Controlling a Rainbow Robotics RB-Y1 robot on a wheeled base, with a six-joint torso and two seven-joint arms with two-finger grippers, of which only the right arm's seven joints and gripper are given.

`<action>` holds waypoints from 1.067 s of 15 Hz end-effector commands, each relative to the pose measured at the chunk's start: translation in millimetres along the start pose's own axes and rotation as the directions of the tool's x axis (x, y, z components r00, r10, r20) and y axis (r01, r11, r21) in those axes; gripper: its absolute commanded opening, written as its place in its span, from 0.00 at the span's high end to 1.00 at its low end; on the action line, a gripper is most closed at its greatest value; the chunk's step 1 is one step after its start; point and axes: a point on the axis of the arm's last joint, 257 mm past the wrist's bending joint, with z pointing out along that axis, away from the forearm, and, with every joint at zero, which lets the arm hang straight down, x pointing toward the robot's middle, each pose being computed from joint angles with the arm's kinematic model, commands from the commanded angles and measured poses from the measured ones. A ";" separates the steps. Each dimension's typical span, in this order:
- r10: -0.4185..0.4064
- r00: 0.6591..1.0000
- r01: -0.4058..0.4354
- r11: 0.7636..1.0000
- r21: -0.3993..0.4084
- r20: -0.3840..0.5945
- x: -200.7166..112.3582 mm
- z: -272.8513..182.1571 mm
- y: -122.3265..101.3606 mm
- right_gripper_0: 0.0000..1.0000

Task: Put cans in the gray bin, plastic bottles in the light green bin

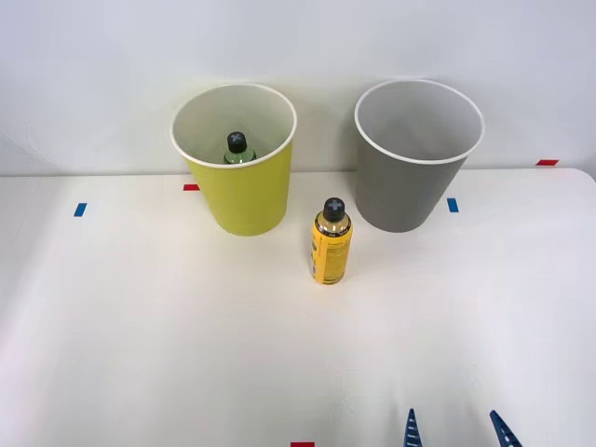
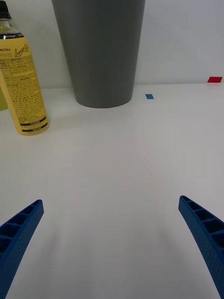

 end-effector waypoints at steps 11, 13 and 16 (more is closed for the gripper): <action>0.000 1.000 0.000 1.000 0.000 0.000 0.0 0.0 0.0 0.00; 0.000 1.000 0.000 1.000 0.000 0.000 0.0 0.0 0.0 0.00; 0.000 1.000 0.000 1.000 0.000 0.000 0.0 0.0 0.0 0.00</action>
